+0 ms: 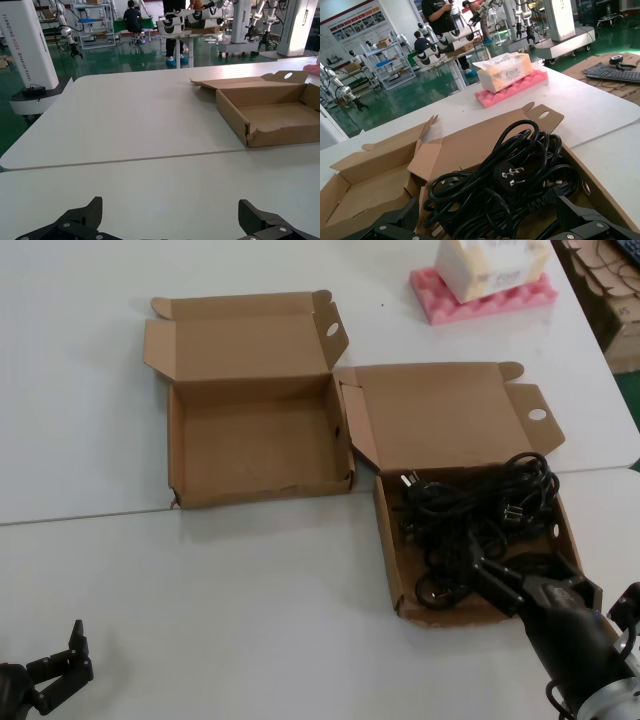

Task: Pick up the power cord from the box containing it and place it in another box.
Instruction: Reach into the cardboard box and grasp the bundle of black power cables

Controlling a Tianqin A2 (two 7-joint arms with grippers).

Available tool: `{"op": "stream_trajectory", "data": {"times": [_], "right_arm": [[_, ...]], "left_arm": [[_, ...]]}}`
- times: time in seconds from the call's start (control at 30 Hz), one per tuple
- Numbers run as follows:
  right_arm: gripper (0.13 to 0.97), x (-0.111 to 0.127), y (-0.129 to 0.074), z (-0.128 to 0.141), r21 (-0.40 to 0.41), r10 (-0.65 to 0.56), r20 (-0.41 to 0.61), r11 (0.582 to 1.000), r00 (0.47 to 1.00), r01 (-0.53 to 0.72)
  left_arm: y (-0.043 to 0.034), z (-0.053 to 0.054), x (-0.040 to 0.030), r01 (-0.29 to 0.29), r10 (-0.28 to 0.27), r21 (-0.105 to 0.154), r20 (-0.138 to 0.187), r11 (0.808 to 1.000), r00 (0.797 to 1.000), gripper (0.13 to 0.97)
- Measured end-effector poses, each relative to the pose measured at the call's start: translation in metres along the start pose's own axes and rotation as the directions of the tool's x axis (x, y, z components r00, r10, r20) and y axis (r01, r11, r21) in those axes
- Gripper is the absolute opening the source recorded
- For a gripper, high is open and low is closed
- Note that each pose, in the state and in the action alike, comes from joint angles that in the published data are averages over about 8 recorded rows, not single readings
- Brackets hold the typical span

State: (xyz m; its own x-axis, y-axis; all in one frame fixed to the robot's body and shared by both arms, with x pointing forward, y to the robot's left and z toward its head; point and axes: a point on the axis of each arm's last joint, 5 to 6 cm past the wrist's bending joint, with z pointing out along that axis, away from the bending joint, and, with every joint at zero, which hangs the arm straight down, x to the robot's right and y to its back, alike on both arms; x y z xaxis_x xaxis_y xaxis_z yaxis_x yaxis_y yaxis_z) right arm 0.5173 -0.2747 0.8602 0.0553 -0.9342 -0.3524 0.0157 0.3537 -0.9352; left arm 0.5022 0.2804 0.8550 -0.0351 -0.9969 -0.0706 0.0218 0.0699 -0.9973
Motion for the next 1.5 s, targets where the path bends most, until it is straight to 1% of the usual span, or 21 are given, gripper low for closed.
{"op": "stream_trajectory", "data": {"times": [0.43,0.57,0.67,0.73,0.87,0.93,1.03,1.13,1.23,1.3,1.37,1.4,1.5], "right_arm": [[0.966,0.000,0.000,0.000,0.000,-0.001,0.000,1.000,1.000,0.001],[0.966,0.000,-0.002,0.002,0.005,-0.026,0.002,1.000,1.000,0.026],[0.966,-0.002,-0.008,0.005,0.018,-0.077,0.010,0.997,0.997,0.077],[0.966,-0.003,-0.013,0.007,0.032,-0.133,0.020,0.991,0.991,0.132],[0.966,-0.004,-0.025,0.014,0.060,-0.285,0.047,0.957,0.957,0.282],[0.966,-0.004,-0.030,0.018,0.070,-0.370,0.065,0.928,0.927,0.366],[0.966,-0.003,-0.034,0.028,0.081,-0.499,0.089,0.866,0.862,0.493],[0.966,-0.002,-0.034,0.041,0.094,-0.626,0.109,0.780,0.772,0.619],[0.966,0.000,-0.031,0.054,0.113,-0.739,0.125,0.673,0.662,0.731],[0.966,0.001,-0.028,0.061,0.127,-0.795,0.134,0.606,0.592,0.785],[0.964,0.002,-0.025,0.067,0.141,-0.834,0.144,0.550,0.532,0.824],[0.963,0.002,-0.024,0.070,0.146,-0.848,0.148,0.527,0.509,0.837],[0.960,0.003,-0.020,0.076,0.156,-0.875,0.156,0.480,0.458,0.863]], "left_arm": [[0.0000,0.000,0.0000,0.000,0.000,0.000,0.000,1.000,1.000,0.966],[0.0000,0.000,0.0000,0.000,0.000,0.000,0.000,1.000,1.000,0.964],[0.0000,0.000,0.0000,0.000,0.000,0.000,0.000,1.000,1.000,0.960],[0.0000,0.000,0.0000,0.000,0.000,0.000,0.000,1.000,1.000,0.957],[0.0000,0.000,0.0000,0.000,0.000,0.000,0.000,1.000,1.000,0.945],[0.0000,0.000,0.0000,0.000,0.000,0.000,0.000,1.000,1.000,0.926],[0.0000,0.000,0.0000,0.000,0.000,0.000,0.000,1.000,1.000,0.898],[0.0000,0.000,0.0000,0.000,0.000,0.000,0.000,1.000,1.000,0.880],[0.0000,0.000,0.0000,0.000,0.000,0.000,0.000,1.000,1.000,0.827],[0.0000,0.000,0.0000,0.000,0.000,0.000,0.000,1.000,1.000,0.792],[0.0000,0.000,0.0000,0.000,0.000,0.000,0.000,1.000,1.000,0.757],[0.0000,0.000,0.0000,0.000,0.000,0.000,0.000,1.000,1.000,0.740],[0.0000,0.000,0.0000,0.000,0.000,0.000,0.000,1.000,1.000,0.740]]}}
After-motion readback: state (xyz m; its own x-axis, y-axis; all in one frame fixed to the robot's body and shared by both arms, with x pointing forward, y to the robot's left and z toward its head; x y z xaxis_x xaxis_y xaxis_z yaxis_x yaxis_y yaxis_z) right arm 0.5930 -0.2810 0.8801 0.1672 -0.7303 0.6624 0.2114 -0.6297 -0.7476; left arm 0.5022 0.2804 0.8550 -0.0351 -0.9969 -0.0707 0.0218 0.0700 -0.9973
